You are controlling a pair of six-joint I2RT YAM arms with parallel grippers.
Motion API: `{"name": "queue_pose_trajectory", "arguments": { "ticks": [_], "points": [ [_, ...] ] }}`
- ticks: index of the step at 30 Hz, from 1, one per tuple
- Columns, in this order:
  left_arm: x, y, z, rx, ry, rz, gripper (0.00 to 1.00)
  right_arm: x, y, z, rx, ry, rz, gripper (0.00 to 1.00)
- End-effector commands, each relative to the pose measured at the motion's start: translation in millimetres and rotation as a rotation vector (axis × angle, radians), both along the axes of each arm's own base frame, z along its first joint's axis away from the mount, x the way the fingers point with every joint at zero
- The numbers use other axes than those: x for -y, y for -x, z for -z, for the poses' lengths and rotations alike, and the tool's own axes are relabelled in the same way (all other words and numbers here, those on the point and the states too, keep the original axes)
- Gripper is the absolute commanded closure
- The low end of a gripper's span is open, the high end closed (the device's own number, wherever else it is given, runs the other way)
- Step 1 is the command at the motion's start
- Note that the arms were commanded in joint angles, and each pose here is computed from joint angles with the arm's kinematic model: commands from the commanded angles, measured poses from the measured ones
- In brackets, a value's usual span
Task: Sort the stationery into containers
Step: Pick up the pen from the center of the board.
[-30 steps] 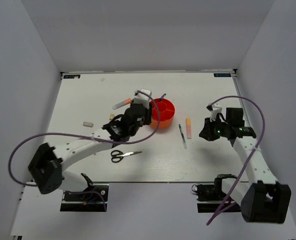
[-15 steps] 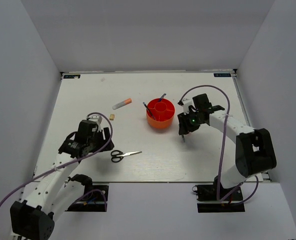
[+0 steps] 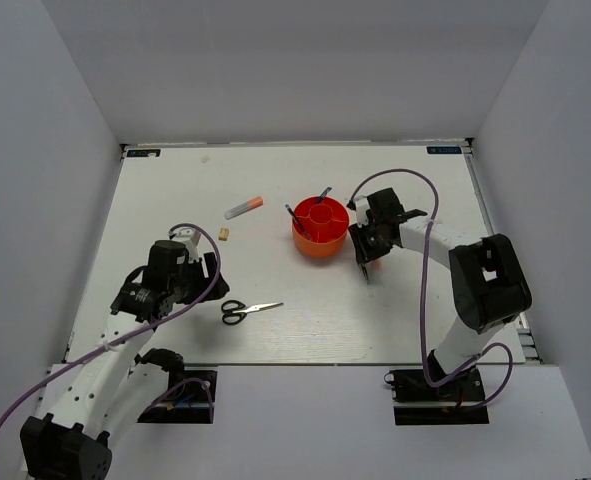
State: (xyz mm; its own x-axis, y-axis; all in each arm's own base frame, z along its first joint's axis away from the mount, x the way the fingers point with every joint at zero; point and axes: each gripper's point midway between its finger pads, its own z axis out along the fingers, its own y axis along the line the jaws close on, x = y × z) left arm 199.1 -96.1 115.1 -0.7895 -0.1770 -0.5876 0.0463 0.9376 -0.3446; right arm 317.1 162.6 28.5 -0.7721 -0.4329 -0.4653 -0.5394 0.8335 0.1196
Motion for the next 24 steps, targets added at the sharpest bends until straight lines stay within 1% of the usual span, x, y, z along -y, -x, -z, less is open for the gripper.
{"name": "queue_pose_trajectory", "arguments": {
  "ticks": [1,6,11,14,16,17,19,24],
  "points": [
    [0,0,-4,0.02,0.008,0.006,0.22,1,-5,9,0.027,0.023,0.022,0.61],
    [-2,0,-4,0.025,-0.002,0.002,0.22,4,8,23,-0.015,0.053,0.019,0.63],
    [-3,0,-5,0.034,-0.004,-0.003,0.22,8,21,28,-0.065,0.075,0.011,0.66],
    [-3,0,-6,0.035,-0.004,-0.005,0.22,11,24,30,-0.084,0.088,0.011,0.74],
    [-3,0,-6,0.039,-0.004,-0.004,0.22,14,30,32,-0.107,0.098,0.02,0.82],
    [-4,0,-7,0.042,-0.004,-0.005,0.22,15,32,33,-0.113,0.104,0.023,0.93],
    [-5,0,-7,0.043,-0.008,-0.01,0.22,18,36,35,-0.127,0.114,0.028,1.0],
    [-5,0,-6,0.041,-0.008,-0.009,0.22,18,40,26,-0.121,0.09,0.028,1.0]
  ]
}}
